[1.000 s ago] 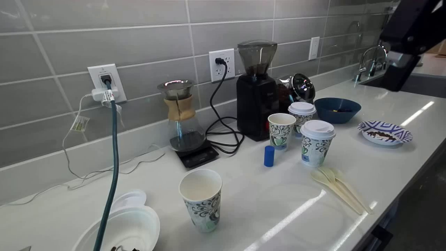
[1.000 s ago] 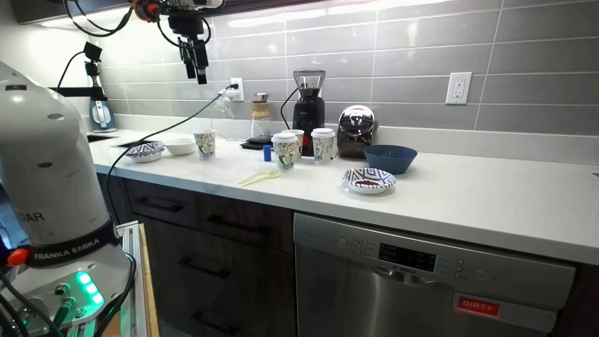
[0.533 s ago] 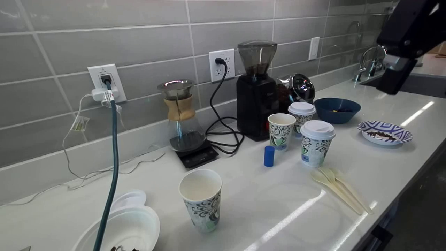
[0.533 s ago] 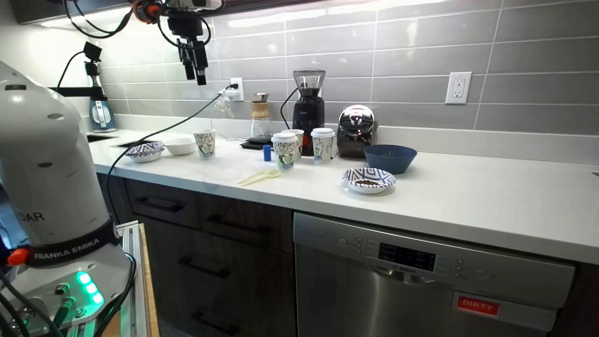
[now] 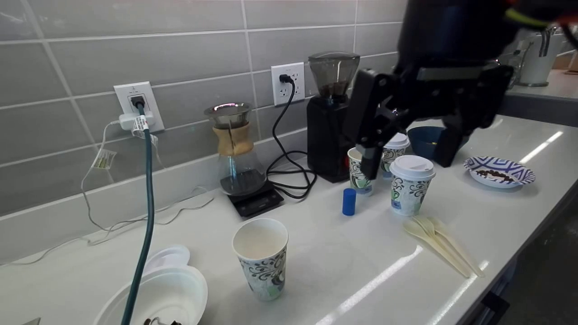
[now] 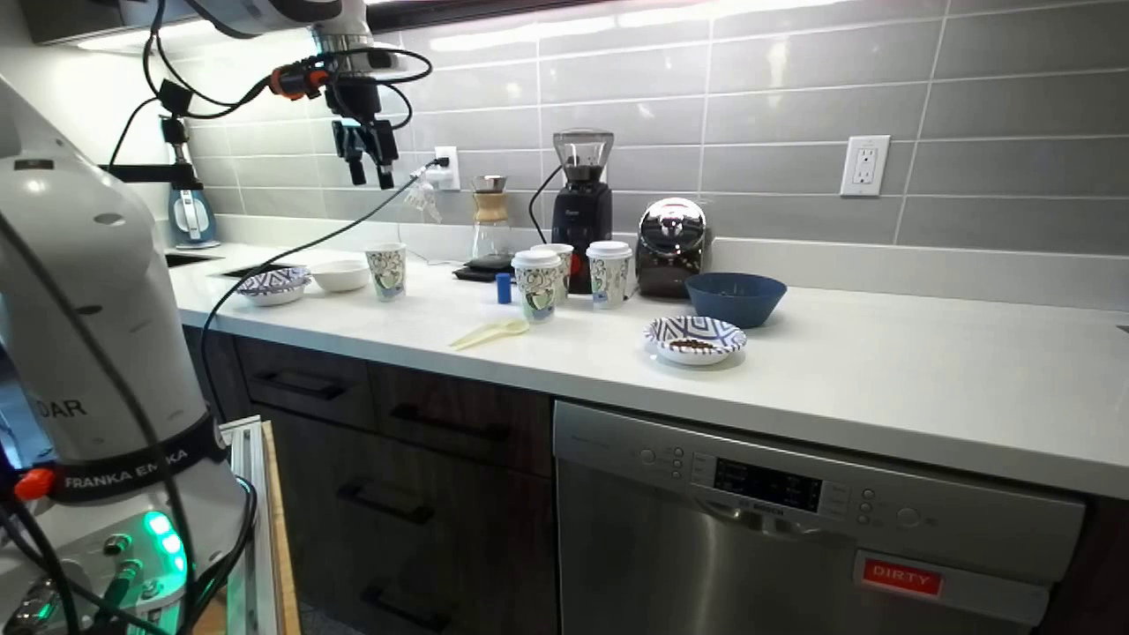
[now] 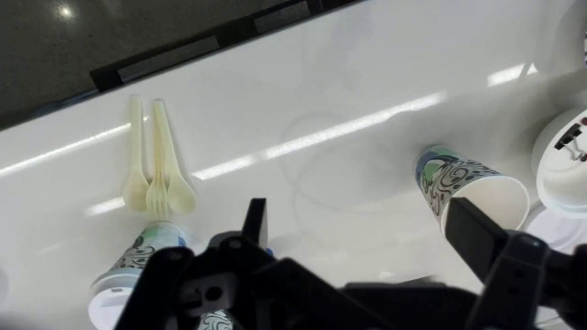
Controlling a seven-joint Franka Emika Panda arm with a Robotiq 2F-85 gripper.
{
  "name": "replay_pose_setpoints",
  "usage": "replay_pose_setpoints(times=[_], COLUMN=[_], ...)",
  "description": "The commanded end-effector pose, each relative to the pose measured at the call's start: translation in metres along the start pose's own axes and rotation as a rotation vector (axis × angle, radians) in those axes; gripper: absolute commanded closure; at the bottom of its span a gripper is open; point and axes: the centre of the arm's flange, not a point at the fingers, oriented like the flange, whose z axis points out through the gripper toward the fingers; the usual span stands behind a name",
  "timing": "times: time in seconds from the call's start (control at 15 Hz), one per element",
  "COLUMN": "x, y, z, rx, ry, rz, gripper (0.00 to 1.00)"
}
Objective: Pick up the white paper cup lid on the left and move it to the right
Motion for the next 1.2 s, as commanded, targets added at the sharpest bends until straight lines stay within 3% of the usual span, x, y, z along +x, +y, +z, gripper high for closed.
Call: replay_pose_setpoints(times=[0.0, 0.33, 0.47, 0.6, 0.93, 1.13], x=[0.052, 0.089, 0.096, 0.098, 0.100, 0.096], y=[-0.042, -0.077, -0.071, -0.075, -0.137, -0.175], z=[0.010, 0.023, 0.031, 0.037, 0.054, 0.067], rx=[-0.017, -0.090, -0.159, -0.177, -0.146, -0.111], ry=[-0.009, -0.093, -0.163, -0.206, -0.168, -0.118], rz=[-0.085, -0.356, -0.405, -0.506, -0.701, -0.733], gripper=[0.00, 0.00, 0.00, 0.00, 0.00, 0.00])
